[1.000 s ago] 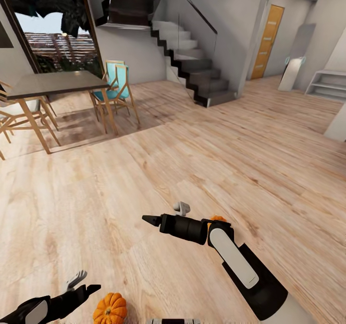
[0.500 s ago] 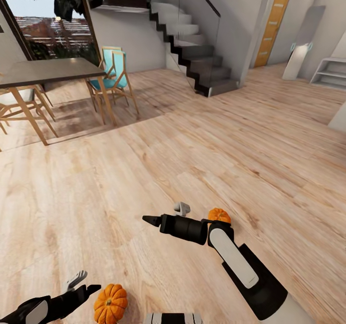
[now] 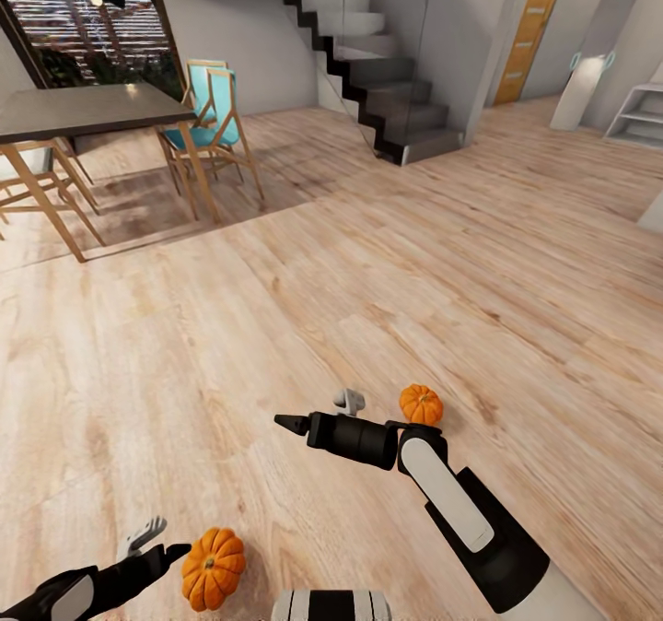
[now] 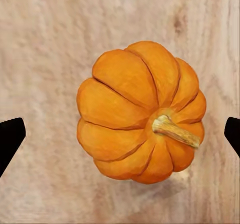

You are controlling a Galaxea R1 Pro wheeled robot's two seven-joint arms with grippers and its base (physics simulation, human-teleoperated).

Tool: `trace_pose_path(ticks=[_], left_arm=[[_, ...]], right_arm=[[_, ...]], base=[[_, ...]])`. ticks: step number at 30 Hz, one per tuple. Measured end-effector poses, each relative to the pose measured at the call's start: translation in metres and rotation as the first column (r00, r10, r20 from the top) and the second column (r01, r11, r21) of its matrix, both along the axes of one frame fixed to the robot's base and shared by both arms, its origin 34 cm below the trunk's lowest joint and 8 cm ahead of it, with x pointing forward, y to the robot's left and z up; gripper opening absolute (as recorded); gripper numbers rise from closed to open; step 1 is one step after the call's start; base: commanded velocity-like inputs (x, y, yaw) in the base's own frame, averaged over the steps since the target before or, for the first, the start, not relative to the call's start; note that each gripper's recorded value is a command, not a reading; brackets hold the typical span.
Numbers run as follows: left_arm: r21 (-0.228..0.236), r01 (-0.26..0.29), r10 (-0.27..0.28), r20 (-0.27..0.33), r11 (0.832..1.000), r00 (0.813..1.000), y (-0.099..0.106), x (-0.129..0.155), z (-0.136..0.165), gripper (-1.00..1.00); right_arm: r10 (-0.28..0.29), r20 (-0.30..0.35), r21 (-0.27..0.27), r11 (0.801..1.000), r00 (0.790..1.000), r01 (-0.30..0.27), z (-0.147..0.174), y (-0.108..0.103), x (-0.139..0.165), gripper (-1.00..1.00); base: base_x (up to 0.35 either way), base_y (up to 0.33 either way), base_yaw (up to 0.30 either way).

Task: Place each of the two pumpkins and all three candles from the living room inside a cabinet in the living room (use any cabinet), then make sure every cabinet is closed, and position the cauldron so it is next to a table in the living room.

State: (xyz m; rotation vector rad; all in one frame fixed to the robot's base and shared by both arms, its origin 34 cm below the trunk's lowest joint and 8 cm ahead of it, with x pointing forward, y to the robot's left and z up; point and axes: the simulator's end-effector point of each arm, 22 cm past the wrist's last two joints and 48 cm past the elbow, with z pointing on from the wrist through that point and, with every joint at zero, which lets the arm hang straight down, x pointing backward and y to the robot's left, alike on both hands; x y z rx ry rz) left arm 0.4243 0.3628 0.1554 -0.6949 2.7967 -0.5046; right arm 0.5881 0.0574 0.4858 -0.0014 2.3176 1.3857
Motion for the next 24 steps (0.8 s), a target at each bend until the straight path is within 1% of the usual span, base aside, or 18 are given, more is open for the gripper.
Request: trace_pose_path(ticks=[1, 2, 3, 5, 8, 11, 15, 20, 22, 24], left_arm=[[0.009, 0.0, 0.001, -0.008, 1.0, 1.0, 0.001, -0.002, -0.003, 1.0], [0.034, -0.004, 0.005, -0.024, 0.999, 1.0, 0.001, -0.005, -0.008, 1.0], [0.049, -0.005, 0.007, -0.033, 0.999, 0.999, 0.0, -0.007, -0.011, 1.0], [0.068, -0.006, 0.008, -0.037, 0.998, 0.999, -0.003, -0.006, -0.016, 1.0], [0.066, 0.005, -0.004, -0.021, 0.998, 1.0, -0.012, 0.003, -0.019, 1.0], [0.052, 0.02, -0.021, 0.014, 0.998, 1.0, -0.024, 0.02, -0.017, 1.0], [0.06, 0.019, -0.022, 0.046, 0.998, 0.999, -0.025, 0.028, -0.019, 1.0], [0.057, 0.024, -0.028, 0.059, 0.998, 0.998, -0.029, 0.034, -0.023, 1.0], [0.059, 0.025, -0.028, 0.057, 0.998, 0.998, -0.026, 0.033, -0.025, 1.0], [0.069, 0.023, -0.027, 0.057, 0.997, 0.998, -0.016, 0.034, -0.025, 1.0]], right_arm=[[0.0, -0.004, 0.0, 1.0, 1.0, 0.0, -0.002, 0.0, 0.0, 1.0], [0.001, -0.009, 0.0, 1.0, 1.0, -0.001, -0.005, 0.0, 0.0, 1.0], [0.001, -0.013, -0.001, 1.0, 1.0, -0.001, -0.007, 0.0, 0.0, 1.0], [0.001, -0.021, -0.001, 1.0, 1.0, -0.001, -0.011, 0.0, -0.001, 1.0], [0.0, -0.034, -0.001, 1.0, 0.999, 0.0, -0.018, 0.0, -0.001, 1.0], [0.001, -0.046, -0.001, 1.0, 0.999, -0.001, -0.024, 0.0, -0.002, 1.0], [0.001, -0.062, -0.001, 1.0, 0.998, -0.001, -0.033, 0.0, -0.002, 1.0], [-0.001, -0.084, -0.001, 1.0, 0.997, 0.001, -0.044, -0.001, -0.003, 1.0], [-0.001, -0.092, -0.002, 1.0, 0.996, 0.001, -0.049, -0.001, -0.004, 1.0], [-0.001, -0.099, -0.001, 1.0, 0.995, 0.001, -0.053, -0.001, -0.004, 1.0]], base=[[0.0, 0.0, 0.0], [0.0, 0.0, 0.0], [0.0, 0.0, 0.0], [0.0, 0.0, 0.0], [0.0, 0.0, 0.0], [0.0, 0.0, 0.0], [0.0, 0.0, 0.0], [0.0, 0.0, 0.0], [0.0, 0.0, 0.0], [0.0, 0.0, 0.0]])
